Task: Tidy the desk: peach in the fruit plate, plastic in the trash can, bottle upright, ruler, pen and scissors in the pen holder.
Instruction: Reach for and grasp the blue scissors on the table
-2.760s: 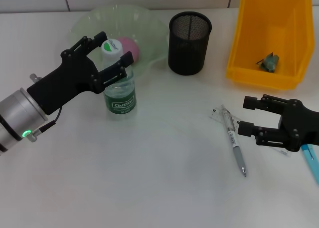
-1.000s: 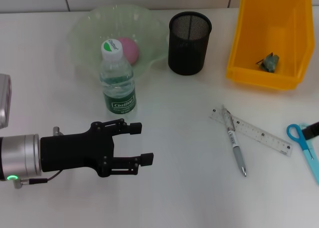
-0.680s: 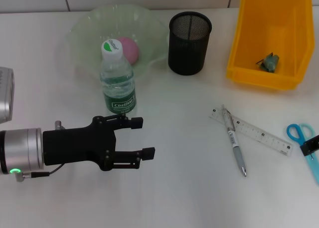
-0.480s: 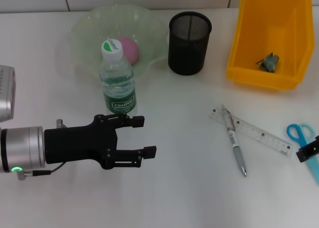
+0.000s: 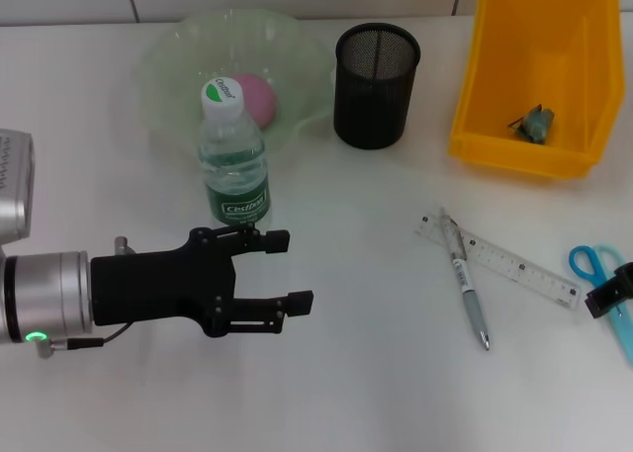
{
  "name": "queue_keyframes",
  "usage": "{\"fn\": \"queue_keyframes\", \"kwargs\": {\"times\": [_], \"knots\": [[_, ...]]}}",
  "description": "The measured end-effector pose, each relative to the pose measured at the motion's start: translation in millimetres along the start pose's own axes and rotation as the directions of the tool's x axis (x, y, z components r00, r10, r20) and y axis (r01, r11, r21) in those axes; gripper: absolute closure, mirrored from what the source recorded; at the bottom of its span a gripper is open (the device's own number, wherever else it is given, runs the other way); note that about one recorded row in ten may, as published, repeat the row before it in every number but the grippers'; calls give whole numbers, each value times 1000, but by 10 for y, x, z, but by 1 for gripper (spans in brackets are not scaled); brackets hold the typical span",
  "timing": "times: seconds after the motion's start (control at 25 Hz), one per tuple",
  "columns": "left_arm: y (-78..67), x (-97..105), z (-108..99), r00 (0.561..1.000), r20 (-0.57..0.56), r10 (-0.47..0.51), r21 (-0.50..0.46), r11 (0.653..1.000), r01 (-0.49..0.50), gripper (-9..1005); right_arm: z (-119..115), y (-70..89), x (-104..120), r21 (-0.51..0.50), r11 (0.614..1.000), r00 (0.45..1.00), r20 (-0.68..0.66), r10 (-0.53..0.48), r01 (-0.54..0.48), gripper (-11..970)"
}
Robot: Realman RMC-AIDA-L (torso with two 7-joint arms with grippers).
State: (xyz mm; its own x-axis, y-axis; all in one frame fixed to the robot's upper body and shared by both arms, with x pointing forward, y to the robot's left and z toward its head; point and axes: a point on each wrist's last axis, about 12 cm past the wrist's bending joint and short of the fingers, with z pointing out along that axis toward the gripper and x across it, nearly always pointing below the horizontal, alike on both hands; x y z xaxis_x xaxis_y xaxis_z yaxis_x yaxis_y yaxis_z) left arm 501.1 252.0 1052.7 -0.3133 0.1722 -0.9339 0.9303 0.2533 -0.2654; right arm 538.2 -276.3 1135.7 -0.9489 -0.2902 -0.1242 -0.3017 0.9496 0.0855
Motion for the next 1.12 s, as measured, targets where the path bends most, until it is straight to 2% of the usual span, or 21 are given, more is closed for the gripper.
{"fn": "queue_keyframes", "kwargs": {"times": [0.28, 0.8, 1.12], "knots": [[-6, 16, -4, 1000, -1, 0, -4, 1000, 0, 150, 26, 10, -33, 21, 1000, 1000, 6, 5, -5, 175], [17, 18, 26, 1000, -28, 3, -6, 1000, -3, 150, 94, 97, -61, 36, 999, 1000, 4, -18, 18, 516], [21, 10, 27, 1000, -29, 7, -6, 1000, -7, 150, 138, 111, -79, 39, 999, 1000, -8, -26, 26, 520]]}}
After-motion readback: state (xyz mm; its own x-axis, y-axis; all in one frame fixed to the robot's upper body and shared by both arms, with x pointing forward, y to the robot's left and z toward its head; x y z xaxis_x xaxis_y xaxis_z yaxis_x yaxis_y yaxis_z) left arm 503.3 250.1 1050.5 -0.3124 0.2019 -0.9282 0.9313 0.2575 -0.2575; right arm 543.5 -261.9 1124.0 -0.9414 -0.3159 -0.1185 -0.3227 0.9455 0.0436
